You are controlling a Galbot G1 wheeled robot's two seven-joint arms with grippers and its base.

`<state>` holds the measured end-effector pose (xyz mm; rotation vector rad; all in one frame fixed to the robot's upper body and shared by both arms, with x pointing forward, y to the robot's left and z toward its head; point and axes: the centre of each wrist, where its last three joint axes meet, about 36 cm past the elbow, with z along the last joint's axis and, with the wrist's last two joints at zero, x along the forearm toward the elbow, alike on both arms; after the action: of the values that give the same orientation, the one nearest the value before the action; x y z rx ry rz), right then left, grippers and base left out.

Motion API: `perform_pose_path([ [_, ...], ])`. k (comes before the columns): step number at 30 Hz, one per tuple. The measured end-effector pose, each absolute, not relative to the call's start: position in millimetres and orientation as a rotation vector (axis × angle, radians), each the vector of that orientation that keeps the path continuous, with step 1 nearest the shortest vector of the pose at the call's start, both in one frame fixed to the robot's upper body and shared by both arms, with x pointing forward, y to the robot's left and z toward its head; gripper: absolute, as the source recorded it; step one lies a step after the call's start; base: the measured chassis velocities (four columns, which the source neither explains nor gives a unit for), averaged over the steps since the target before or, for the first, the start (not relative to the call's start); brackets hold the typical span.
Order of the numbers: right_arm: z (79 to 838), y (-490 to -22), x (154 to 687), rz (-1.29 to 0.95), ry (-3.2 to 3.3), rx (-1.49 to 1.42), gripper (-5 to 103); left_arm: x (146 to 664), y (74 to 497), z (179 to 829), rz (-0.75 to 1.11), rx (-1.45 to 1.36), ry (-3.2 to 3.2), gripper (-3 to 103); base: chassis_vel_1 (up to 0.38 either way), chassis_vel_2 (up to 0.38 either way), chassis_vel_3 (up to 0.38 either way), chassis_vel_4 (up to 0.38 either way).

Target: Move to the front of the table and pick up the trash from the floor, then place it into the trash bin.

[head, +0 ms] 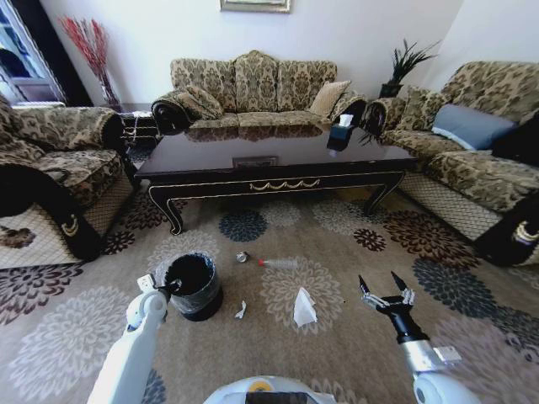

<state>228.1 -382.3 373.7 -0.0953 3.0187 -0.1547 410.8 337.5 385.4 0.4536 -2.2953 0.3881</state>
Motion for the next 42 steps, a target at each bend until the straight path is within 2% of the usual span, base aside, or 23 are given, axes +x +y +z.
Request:
perform_pose_path([
  [1, 373.7, -382.4, 228.1, -0.155, 3.018, -0.095, 100, 409.4, 338.2, 385.9, 0.387, 0.454, -2.295, 40, 0.0, 0.0, 0.0, 0.0],
  [3, 373.3, -382.8, 228.1, -0.156, 3.016, -0.095, 100, 403.0, 342.3, 389.0, 0.374, 0.464, -2.297, 29, 0.0, 0.0, 0.0, 0.0],
  [4, 373.3, -382.8, 228.1, -0.156, 3.016, -0.095, 100, 403.0, 342.3, 389.0, 0.374, 0.464, -2.297, 29, 0.0, 0.0, 0.0, 0.0],
  [7, 372.4, -382.5, 228.8, -0.153, 3.014, -0.096, 100, 394.2, 350.3, 393.0, 0.359, 0.49, -2.303, 12, 0.0, 0.0, 0.0, 0.0],
  [9, 372.4, -382.3, 229.1, -0.152, 3.014, -0.097, 100, 392.6, 351.4, 393.6, 0.357, 0.495, -2.303, 12, 0.0, 0.0, 0.0, 0.0],
  [11, 372.2, -381.5, 230.6, -0.148, 3.011, -0.1, 100, 387.2, 355.3, 396.1, 0.355, 0.505, -2.306, 3, 0.0, 0.0, 0.0, 0.0],
  [12, 372.1, -381.3, 231.3, -0.147, 3.01, -0.1, 100, 384.8, 356.6, 397.6, 0.353, 0.509, -2.308, 3, 0.0, 0.0, 0.0, 0.0],
  [22, 355.8, -374.6, 245.3, -0.081, 3.055, -0.085, 100, 352.2, 377.3, 427.4, 0.302, 0.576, -2.356, 3, 0.0, 0.0, 0.0, 0.0],
  [28, 340.1, -362.2, 254.3, 0.061, 3.211, -0.14, 100, 326.3, 383.2, 455.4, 0.291, 0.609, -2.408, 3, 0.0, 0.0, 0.0, 0.0],
  [37, 314.4, -334.3, 284.6, 0.271, 3.425, -0.41, 100, 298.8, 395.2, 529.0, 0.303, 0.66, -2.582, 3, 0.0, 0.0, 0.0, 0.0],
  [42, 283.1, -344.1, 304.5, 0.267, 3.472, -0.463, 100, 286.8, 392.6, 552.1, 0.34, 0.643, -2.641, 3, 0.0, 0.0, 0.0, 0.0],
])
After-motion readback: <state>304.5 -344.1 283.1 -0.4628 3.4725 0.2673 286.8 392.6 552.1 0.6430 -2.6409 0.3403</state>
